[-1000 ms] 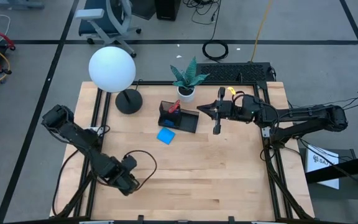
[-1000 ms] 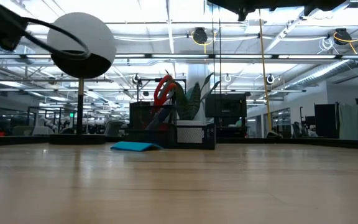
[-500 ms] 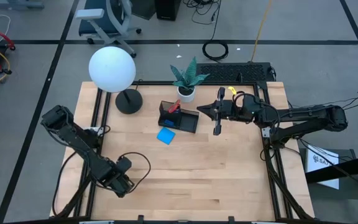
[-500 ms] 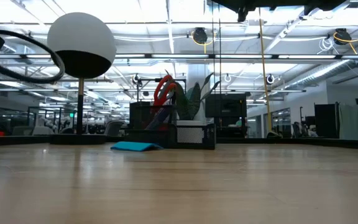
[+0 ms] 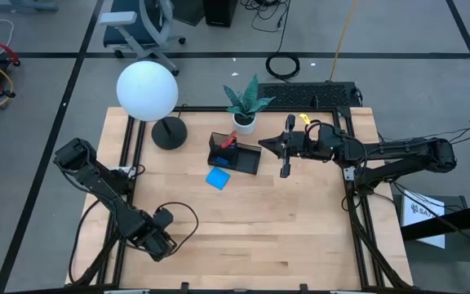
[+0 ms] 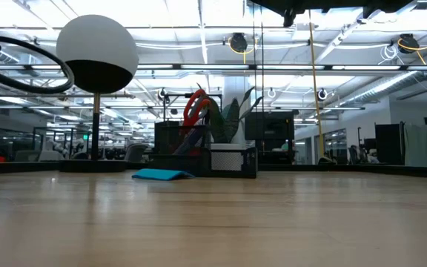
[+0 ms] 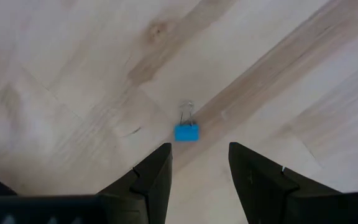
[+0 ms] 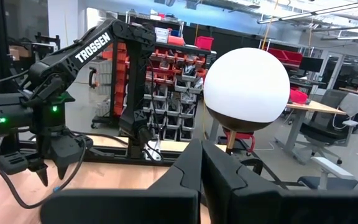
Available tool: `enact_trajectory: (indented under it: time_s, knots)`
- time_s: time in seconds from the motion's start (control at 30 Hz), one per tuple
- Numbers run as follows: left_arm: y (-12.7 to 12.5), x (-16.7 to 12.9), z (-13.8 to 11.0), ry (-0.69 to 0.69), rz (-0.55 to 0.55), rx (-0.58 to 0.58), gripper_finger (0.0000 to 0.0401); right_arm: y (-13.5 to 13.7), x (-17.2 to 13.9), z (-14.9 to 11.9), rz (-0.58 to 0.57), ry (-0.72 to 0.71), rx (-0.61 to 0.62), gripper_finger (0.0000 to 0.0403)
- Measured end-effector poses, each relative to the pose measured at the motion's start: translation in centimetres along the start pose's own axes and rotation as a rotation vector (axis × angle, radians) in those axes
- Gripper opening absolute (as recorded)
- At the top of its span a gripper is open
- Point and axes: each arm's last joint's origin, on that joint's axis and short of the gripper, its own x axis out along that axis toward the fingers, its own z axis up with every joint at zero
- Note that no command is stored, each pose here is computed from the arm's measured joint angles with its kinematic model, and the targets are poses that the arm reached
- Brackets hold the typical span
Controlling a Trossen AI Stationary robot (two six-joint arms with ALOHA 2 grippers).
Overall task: Pick and place office supplies into organizer
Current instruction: Put the blue binder clip into the desk organizer
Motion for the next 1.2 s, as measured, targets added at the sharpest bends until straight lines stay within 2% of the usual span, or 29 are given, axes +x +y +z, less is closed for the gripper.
enact_trajectory:
  time_s: [0.5, 0.63, 0.87, 1.07, 1.2]
  knots:
    - [0.0, 0.0, 0.1, -0.019, 0.0, 0.005, 0.0168, 0.0, 0.0, 0.0, 0.001, 0.004, 0.018, 0.0]
    - [0.6, 0.8, 0.1, -0.008, 0.019, -0.004, 0.0168, 0.0, 0.0, 0.0, 0.001, 0.004, 0.018, 0.0]
    - [1.0, 3.2, 0.1, 0.026, -0.123, -0.013, 0.0168, 0.0, 0.0, 0.0, 0.001, 0.003, 0.018, 0.0]
    - [1.6, 3.6, 0.1, 0.043, -0.08, -0.037, 0.0168, 0.0, 0.0, 0.0, 0.001, 0.001, 0.018, 0.0]
    - [1.5, 3.7, 0.1, 0.041, -0.09, -0.037, 0.0168, 0.0, 0.0, 0.0, 0.001, 0.001, 0.018, 0.0]
